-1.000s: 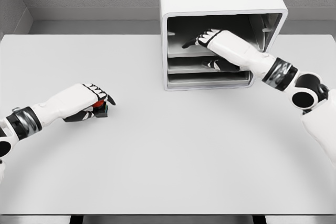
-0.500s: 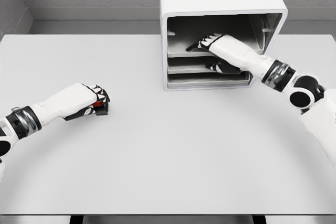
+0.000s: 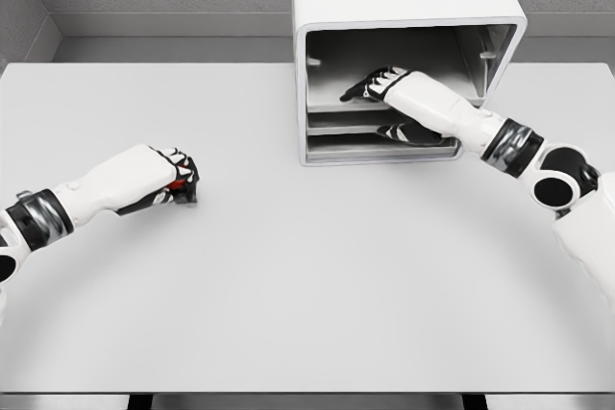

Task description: Slide open multi-storey tabletop storage cabinets and put open load switch and slide close multi-storey tabletop storage cabinets

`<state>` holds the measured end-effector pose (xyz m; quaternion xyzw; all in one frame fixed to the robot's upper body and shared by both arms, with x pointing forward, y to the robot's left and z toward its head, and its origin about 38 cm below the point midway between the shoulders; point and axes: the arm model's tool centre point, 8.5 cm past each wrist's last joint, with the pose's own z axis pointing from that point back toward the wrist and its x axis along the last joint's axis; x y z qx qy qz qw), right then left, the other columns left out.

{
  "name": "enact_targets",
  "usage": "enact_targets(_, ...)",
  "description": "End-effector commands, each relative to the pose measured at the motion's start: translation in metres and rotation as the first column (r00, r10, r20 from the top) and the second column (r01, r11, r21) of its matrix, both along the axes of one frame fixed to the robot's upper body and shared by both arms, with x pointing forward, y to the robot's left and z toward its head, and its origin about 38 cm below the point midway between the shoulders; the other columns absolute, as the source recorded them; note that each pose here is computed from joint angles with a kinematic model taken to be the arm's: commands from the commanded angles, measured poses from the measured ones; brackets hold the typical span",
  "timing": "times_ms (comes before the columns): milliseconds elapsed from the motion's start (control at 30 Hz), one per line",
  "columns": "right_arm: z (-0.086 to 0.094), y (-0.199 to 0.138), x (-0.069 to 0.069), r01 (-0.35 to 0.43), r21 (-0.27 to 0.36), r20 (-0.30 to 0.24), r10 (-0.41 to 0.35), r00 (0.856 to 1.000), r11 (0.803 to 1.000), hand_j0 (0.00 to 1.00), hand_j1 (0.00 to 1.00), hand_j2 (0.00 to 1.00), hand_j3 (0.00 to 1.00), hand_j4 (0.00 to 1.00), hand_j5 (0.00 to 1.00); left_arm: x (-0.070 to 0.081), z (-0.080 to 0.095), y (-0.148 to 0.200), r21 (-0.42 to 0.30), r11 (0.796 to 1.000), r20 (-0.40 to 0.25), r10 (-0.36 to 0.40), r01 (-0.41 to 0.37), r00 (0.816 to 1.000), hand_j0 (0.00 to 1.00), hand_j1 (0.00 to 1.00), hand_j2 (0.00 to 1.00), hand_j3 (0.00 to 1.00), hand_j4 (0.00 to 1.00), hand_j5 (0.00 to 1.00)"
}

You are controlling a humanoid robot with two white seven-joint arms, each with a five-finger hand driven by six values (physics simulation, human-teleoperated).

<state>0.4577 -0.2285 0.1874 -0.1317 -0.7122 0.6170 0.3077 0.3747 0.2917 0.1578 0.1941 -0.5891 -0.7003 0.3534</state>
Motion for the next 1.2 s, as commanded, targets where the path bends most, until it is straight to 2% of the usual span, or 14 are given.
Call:
enact_targets(0,0.0,0.003,-0.003,-0.023,-0.039,0.01,0.024,1.0,0.999,0.77,0.77,0.77,0.77,0.77,0.77,0.0,0.005,0.0,-0.008,1.0,0.013,-0.001,0.001,1.0,0.29,0.29,0.29,0.29,0.29,0.29)
enact_targets(133,0.007,0.003,-0.011,-0.042,-0.04,0.034,0.043,0.998,0.998,0.77,0.77,0.77,0.77,0.77,0.77,-0.001,0.008,0.002,-0.011,1.0,0.022,0.005,-0.005,1.0,0.29,0.29,0.29,0.29,0.29,0.29)
enact_targets(433,0.004,0.001,-0.037,-0.082,-0.06,0.04,0.084,0.996,0.995,0.77,0.77,0.77,0.77,0.77,0.77,-0.003,0.021,0.001,-0.019,1.0,0.063,0.003,-0.002,0.998,0.29,0.29,0.29,0.29,0.29,0.29)
enact_targets(533,0.006,-0.009,-0.042,-0.071,-0.065,0.043,0.074,0.996,0.995,0.77,0.77,0.77,0.77,0.77,0.77,-0.004,0.026,0.004,-0.024,1.0,0.076,0.009,-0.007,0.997,0.29,0.29,0.29,0.29,0.29,0.29)
enact_targets(633,0.011,-0.014,-0.054,-0.068,-0.054,0.062,0.071,0.996,0.996,0.77,0.77,0.77,0.77,0.77,0.77,-0.005,0.031,0.003,-0.023,1.0,0.092,0.006,-0.004,0.996,0.29,0.29,0.29,0.29,0.29,0.29)
enact_targets(833,0.009,-0.019,-0.061,-0.071,-0.069,0.057,0.075,0.996,0.995,0.77,0.77,0.77,0.77,0.77,0.77,-0.007,0.039,0.002,-0.052,0.999,0.109,-0.002,0.007,0.994,0.29,0.29,0.29,0.29,0.29,0.29)
enact_targets(967,0.013,-0.025,-0.07,-0.061,-0.056,0.075,0.065,0.995,0.997,0.77,0.77,0.77,0.77,0.77,0.77,-0.008,0.044,0.002,-0.064,0.998,0.121,-0.004,0.011,0.993,0.3,0.3,0.3,0.3,0.3,0.3)
enact_targets(1167,0.013,-0.034,-0.074,-0.05,-0.072,0.068,0.055,0.996,0.996,0.77,0.77,0.77,0.77,0.77,0.77,-0.009,0.053,-0.001,-0.072,0.997,0.149,-0.013,0.024,0.989,0.3,0.3,0.3,0.3,0.3,0.3)
